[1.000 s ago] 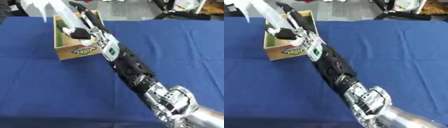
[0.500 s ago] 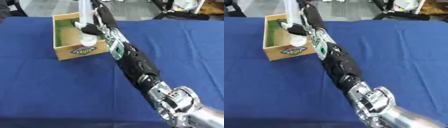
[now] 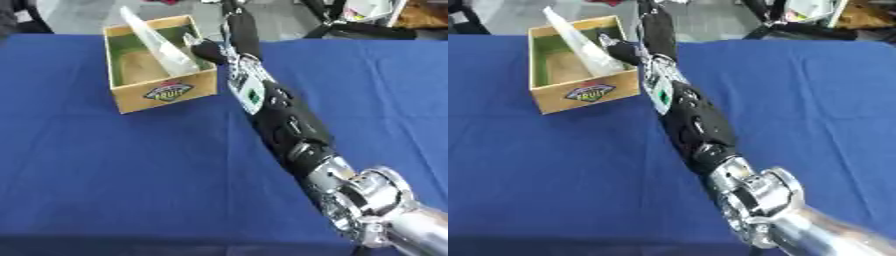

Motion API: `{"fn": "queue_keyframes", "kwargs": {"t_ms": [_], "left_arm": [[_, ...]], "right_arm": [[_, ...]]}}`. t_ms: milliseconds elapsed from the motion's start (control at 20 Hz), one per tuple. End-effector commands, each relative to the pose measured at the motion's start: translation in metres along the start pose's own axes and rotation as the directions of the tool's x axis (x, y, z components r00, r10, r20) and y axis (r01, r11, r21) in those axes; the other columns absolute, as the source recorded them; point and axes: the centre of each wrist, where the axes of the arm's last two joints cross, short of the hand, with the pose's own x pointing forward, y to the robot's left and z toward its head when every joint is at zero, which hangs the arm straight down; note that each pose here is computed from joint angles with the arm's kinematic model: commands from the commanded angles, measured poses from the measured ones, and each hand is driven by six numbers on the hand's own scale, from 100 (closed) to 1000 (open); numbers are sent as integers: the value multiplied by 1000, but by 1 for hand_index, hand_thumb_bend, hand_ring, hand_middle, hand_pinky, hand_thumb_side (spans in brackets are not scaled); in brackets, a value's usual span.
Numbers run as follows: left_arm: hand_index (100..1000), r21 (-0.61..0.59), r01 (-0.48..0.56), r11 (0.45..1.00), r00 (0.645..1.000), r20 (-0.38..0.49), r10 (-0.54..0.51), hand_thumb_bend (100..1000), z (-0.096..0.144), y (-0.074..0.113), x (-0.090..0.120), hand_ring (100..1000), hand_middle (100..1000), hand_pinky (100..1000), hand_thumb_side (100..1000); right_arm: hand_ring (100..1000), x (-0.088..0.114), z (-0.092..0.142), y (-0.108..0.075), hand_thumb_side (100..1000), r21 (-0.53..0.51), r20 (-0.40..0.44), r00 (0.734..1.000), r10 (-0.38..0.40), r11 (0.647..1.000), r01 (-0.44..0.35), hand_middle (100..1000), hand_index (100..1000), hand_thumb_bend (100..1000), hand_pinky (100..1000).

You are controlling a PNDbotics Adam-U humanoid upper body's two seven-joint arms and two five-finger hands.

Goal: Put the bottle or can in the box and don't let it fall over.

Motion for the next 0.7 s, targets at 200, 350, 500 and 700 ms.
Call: {"fn": "queue_keyframes", "kwargs": {"t_ms": [200, 350, 500, 700], "left_arm": [[936, 16, 30, 999, 999, 12, -30, 634, 0, 11, 5, 774, 863, 830, 850], [936, 27, 46, 999, 999, 4, -46, 634, 2, 15, 4, 774, 863, 830, 850], [936, 45, 67, 997, 998, -8, -67, 636, 5, 21, 2, 774, 863, 830, 848], [936, 55, 79, 995, 997, -13, -79, 637, 6, 24, 2, 774, 863, 830, 847]], "right_arm": [[932, -25, -14, -50, 601, -17, 78, 978, -191, 981, 193, 898, 1000, 404, 971], [927, -52, -4, -73, 547, 18, 102, 942, -321, 947, 321, 892, 1000, 306, 971], [921, -79, 21, -93, 537, 32, 125, 902, -414, 910, 414, 884, 1000, 261, 961], [913, -112, 64, -107, 559, 23, 111, 873, -475, 880, 475, 876, 1000, 231, 944]]}}
